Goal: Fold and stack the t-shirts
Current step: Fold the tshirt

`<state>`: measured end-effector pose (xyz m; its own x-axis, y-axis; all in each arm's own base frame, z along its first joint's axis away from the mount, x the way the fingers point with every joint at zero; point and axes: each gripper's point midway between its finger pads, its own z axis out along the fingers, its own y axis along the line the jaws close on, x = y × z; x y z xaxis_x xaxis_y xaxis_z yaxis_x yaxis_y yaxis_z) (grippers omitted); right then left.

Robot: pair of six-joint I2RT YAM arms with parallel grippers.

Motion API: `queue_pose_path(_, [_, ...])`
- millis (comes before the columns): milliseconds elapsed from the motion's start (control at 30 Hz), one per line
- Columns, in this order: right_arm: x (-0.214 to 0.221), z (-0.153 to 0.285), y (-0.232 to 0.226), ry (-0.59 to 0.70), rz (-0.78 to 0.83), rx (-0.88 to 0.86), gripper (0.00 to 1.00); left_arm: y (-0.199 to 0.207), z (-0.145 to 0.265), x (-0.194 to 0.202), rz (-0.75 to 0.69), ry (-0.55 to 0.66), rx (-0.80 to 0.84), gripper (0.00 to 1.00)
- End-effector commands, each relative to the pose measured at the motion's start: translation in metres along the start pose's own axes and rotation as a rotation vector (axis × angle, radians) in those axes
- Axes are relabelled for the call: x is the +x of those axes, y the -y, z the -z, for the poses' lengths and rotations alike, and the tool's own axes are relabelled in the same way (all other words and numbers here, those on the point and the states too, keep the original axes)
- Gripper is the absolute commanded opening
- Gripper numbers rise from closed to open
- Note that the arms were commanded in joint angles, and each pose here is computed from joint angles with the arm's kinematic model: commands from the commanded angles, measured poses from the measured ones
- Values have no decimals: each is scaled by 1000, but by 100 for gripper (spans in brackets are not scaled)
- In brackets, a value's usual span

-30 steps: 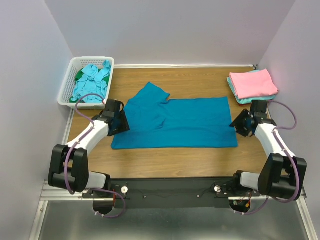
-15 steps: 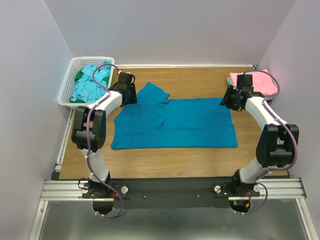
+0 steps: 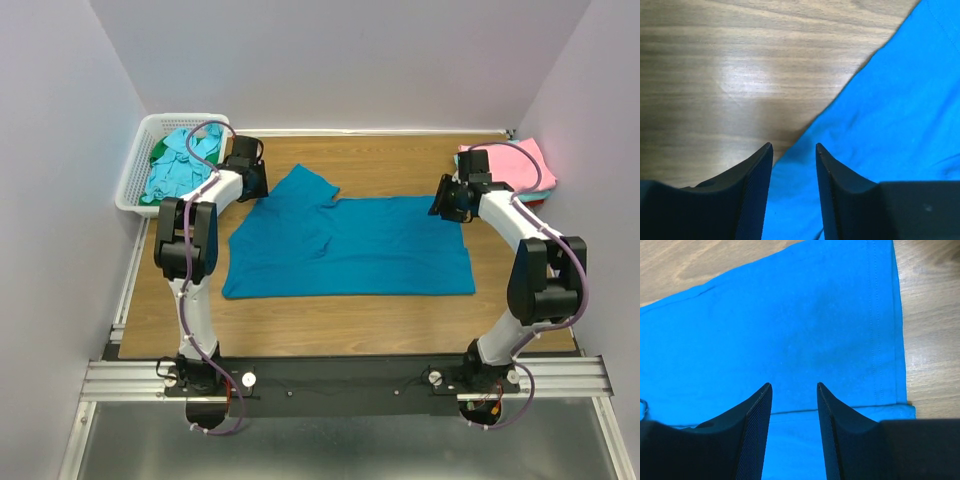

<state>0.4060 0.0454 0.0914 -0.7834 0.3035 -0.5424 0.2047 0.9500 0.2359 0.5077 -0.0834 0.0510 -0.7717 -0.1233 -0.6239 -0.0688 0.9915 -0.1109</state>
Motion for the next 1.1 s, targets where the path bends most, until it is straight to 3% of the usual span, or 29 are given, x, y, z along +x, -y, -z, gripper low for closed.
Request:
queue_pose_path(0, [0, -5, 1, -3, 17, 9, 48, -1, -8, 5, -9, -34, 33, 46])
queue_pose_path(500, [3, -13, 4, -13, 25, 27, 48, 3, -23, 36, -51, -124, 92, 45])
queue_pose_path(533, [2, -14, 4, -13, 26, 27, 48, 4, -23, 37, -51, -126, 96, 38])
queue_pose_path(600, [-1, -15, 5, -7, 27, 34, 48, 4, -23, 40, -52, -130, 100, 37])
queue_pose_path(700, [-7, -17, 3, 1, 28, 33, 48, 4, -24, 41, -60, -132, 101, 20])
queue_pose_path(800, [-16, -20, 11, 31, 31, 91, 48, 5, -24, 40, -64, -127, 109, 11])
queue_pose_path(833, [-22, -22, 13, 42, 39, 101, 48, 5, -24, 40, -70, -127, 112, 2])
queue_pose_path(1067, [-56, -43, 32, 107, 158, 223, 44, 1, -22, 39, -82, -115, 95, 0])
